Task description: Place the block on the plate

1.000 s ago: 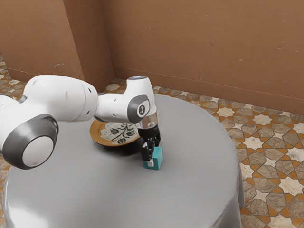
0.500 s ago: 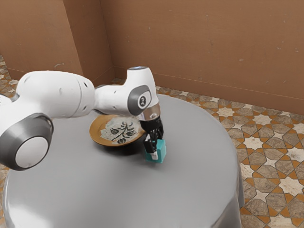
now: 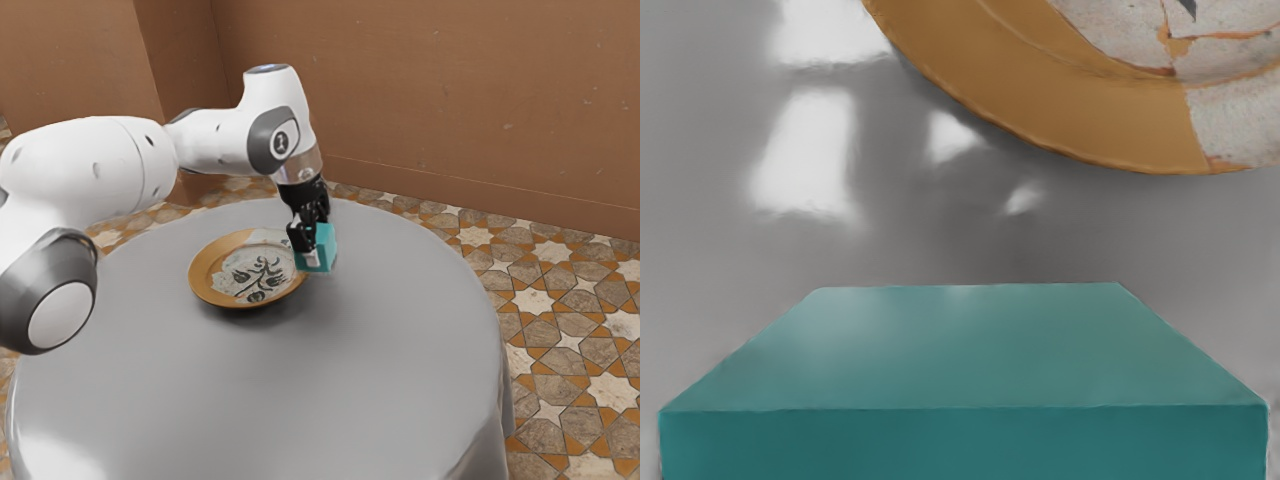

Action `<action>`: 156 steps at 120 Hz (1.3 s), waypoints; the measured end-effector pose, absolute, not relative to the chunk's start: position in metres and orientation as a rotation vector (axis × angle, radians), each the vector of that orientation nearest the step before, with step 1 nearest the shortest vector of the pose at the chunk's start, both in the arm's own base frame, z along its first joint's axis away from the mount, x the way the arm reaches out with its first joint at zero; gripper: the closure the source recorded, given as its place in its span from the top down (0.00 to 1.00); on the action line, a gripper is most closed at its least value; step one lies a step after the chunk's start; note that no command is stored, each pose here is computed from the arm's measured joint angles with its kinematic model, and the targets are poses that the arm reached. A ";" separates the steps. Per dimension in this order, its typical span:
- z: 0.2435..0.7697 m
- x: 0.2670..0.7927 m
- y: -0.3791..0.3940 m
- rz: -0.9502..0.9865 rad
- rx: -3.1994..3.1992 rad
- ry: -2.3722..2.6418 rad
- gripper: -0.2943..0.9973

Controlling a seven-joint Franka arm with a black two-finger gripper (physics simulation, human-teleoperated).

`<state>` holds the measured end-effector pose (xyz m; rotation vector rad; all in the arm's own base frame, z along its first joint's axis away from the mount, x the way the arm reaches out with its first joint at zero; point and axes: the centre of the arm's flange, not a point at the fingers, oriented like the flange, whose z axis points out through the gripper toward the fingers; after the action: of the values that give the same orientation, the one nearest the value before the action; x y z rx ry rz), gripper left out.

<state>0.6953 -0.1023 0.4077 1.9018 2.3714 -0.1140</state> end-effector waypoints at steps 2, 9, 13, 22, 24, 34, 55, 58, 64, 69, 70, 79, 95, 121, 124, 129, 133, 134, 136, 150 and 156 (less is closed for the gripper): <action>0.411 0.696 -0.098 -0.104 1.897 2.378 0.56; 0.421 0.697 -0.079 -0.071 1.876 2.405 0.56; 0.429 0.699 -0.070 -0.045 1.865 2.416 0.56; 0.442 0.701 -0.055 0.001 1.849 2.431 0.56; 0.443 0.702 -0.051 0.010 1.846 2.437 0.56; 0.444 0.704 -0.025 0.032 1.812 2.478 0.56; 0.416 0.707 0.031 -0.002 1.738 2.575 0.56; 0.409 0.708 0.035 -0.018 1.735 2.581 0.56; 0.395 0.709 0.040 -0.041 1.734 2.597 0.56; 0.383 0.711 0.041 -0.055 1.739 2.608 0.56; 0.380 0.711 0.041 -0.060 1.741 2.609 0.56; 0.358 0.715 0.035 -0.099 1.758 2.608 0.56; 0.332 0.719 0.034 -0.125 1.770 2.621 0.55; 0.325 0.720 0.036 -0.124 1.768 2.624 0.62; 0.327 0.721 0.035 -0.120 1.767 2.621 0.64; 0.329 0.722 0.035 -0.116 1.767 2.617 0.66; 0.331 0.722 0.034 -0.114 1.766 2.613 0.68; 0.332 0.722 0.034 -0.113 1.766 2.612 0.68; 0.334 0.723 0.034 -0.111 1.765 2.610 0.69; 0.363 0.725 0.032 -0.075 1.755 2.574 0.72; 0.377 0.724 0.034 -0.064 1.747 2.564 0.73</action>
<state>0.7244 0.0339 0.3769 1.7470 2.5639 -0.0636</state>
